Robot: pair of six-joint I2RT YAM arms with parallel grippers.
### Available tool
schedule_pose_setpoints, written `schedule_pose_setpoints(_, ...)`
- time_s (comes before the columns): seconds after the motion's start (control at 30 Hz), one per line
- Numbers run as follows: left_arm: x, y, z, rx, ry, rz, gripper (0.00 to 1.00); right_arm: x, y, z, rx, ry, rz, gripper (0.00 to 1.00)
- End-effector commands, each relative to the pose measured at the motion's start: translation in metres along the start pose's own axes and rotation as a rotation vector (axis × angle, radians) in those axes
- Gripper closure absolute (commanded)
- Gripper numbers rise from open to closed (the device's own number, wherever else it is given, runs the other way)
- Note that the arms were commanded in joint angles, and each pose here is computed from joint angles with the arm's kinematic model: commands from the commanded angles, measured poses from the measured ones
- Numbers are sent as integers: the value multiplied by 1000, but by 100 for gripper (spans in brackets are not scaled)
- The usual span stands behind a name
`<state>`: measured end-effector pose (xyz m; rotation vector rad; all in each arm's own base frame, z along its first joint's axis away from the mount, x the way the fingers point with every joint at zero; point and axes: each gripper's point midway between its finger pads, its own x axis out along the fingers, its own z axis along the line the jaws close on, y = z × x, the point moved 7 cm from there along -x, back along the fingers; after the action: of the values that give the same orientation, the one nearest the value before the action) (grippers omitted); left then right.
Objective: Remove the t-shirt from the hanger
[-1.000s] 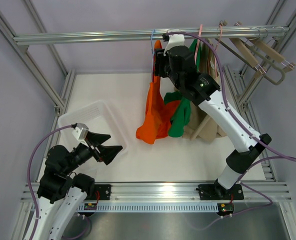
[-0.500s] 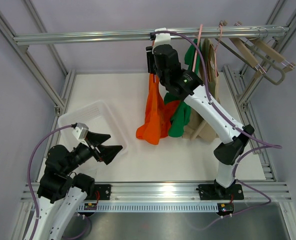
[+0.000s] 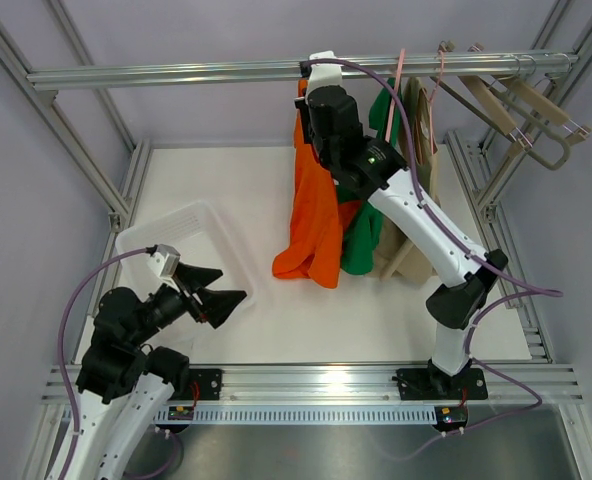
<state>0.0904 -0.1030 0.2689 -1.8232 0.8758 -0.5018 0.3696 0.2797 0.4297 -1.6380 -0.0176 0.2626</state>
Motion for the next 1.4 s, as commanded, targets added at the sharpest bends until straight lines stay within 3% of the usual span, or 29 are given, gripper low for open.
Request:
schedule_pose_setpoints(0.0,5,-6,0,4,12,-2,1,-29,-66,-20,78,32,-200,100)
schedule_pose_setpoints(0.13,10,-12,-1,-28,10,12,1,-51,-89,-26,154,-40,-299,100)
schedule_pose_setpoints(0.23,16,-18,-4,-63,31,17,1,-61,-83,-27,184,-92,-308,100)
schedule_pose_setpoints(0.47,31,-34,-15,-110,148,66,1,-68,-12,-25,243,-125,-172,100)
schedule_pose_setpoints(0.57,40,-43,-28,-137,248,102,1,-83,6,-21,292,-125,-174,100)
schedule_pose_setpoints(0.7,55,-46,-62,-94,315,135,1,-107,1,-1,331,-133,-199,100)
schedule_pose_setpoints(0.87,77,-40,-82,-50,195,112,1,-121,-26,16,332,-116,-232,100)
schedule_pose_setpoints(1.1,85,-27,-123,3,193,136,2,-144,-54,31,374,-140,-283,100)
schedule_pose_setpoints(1.37,93,-20,-124,82,20,84,4,-173,-67,42,412,-205,-307,100)
